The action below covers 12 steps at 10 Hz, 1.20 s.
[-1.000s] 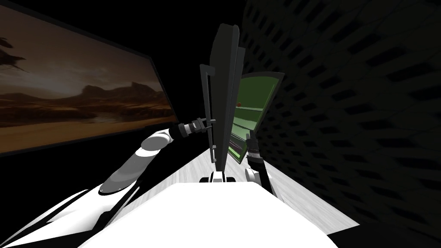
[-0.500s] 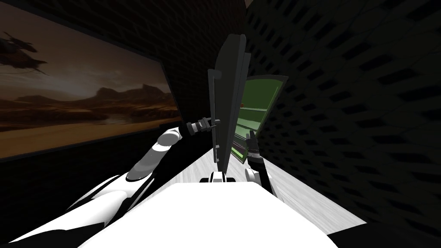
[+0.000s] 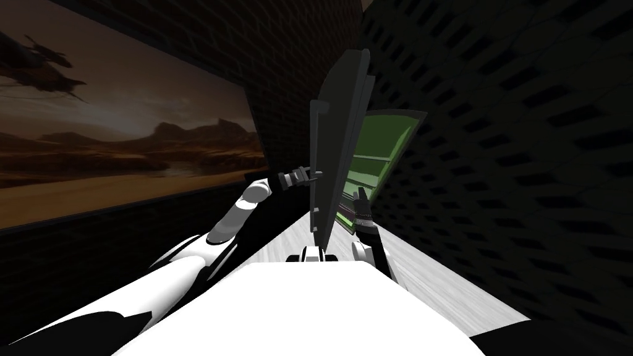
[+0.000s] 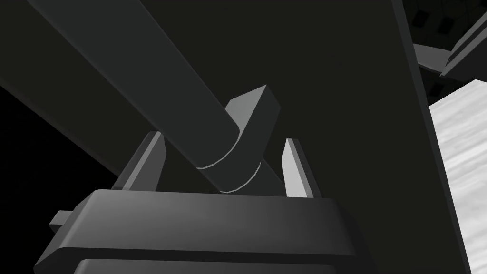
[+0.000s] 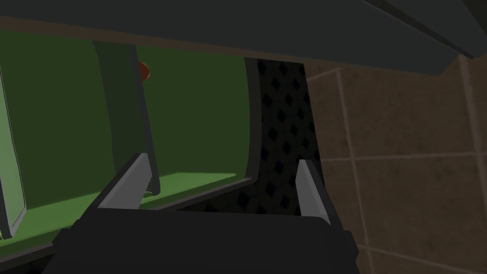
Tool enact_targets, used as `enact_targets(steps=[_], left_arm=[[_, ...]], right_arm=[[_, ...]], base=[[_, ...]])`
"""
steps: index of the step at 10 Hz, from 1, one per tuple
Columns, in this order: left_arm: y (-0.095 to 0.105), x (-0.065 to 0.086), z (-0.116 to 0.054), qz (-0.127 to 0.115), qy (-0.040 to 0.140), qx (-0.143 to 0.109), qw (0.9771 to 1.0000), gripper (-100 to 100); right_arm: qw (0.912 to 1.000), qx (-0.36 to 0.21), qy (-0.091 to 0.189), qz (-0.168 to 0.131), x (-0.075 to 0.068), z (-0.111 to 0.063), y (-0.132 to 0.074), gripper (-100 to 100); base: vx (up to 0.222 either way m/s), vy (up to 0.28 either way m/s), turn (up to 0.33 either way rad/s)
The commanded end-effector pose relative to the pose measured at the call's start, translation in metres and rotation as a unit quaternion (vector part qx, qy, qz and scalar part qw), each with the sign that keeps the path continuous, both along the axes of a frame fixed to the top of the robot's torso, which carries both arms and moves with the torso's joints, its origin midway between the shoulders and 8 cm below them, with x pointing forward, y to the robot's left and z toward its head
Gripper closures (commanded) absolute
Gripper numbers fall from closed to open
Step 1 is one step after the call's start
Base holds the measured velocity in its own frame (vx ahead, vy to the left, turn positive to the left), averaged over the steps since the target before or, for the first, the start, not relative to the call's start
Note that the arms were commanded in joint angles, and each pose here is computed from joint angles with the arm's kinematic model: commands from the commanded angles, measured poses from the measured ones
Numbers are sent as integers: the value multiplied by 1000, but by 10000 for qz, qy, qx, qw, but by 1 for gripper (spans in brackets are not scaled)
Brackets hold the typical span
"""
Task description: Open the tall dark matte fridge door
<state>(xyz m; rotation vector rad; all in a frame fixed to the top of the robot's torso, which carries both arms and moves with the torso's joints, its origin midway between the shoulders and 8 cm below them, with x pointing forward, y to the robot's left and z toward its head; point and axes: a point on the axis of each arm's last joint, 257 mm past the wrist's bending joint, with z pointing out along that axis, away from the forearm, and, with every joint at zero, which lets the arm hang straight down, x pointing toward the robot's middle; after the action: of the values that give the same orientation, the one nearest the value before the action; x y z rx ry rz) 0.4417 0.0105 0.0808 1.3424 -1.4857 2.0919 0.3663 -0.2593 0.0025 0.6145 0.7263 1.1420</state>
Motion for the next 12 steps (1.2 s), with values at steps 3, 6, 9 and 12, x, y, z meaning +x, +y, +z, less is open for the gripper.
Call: enact_targets(steps=[3, 6, 9, 12], left_arm=[[-59, 5, -3, -283, -54, 132, 9995, 100], [-97, 6, -4, -472, -96, 305, 9984, 100], [-122, -11, 12, -740, -324, 373, 9960, 100], [-152, -13, 10, -845, -375, 533, 9943, 100]], right_arm=[[10000, -1, 0, 0, 0, 0, 0, 0], [10000, -10, 11, -43, -1, -1, -3, 0], [9997, -59, 51, -250, -4, -3, -19, 0], [9986, -131, 46, -505, -10, -1, -37, 0]], base=[[-4, 214, -34], [-9, 198, -26], [-6, 136, -20], [-7, 129, -14]])
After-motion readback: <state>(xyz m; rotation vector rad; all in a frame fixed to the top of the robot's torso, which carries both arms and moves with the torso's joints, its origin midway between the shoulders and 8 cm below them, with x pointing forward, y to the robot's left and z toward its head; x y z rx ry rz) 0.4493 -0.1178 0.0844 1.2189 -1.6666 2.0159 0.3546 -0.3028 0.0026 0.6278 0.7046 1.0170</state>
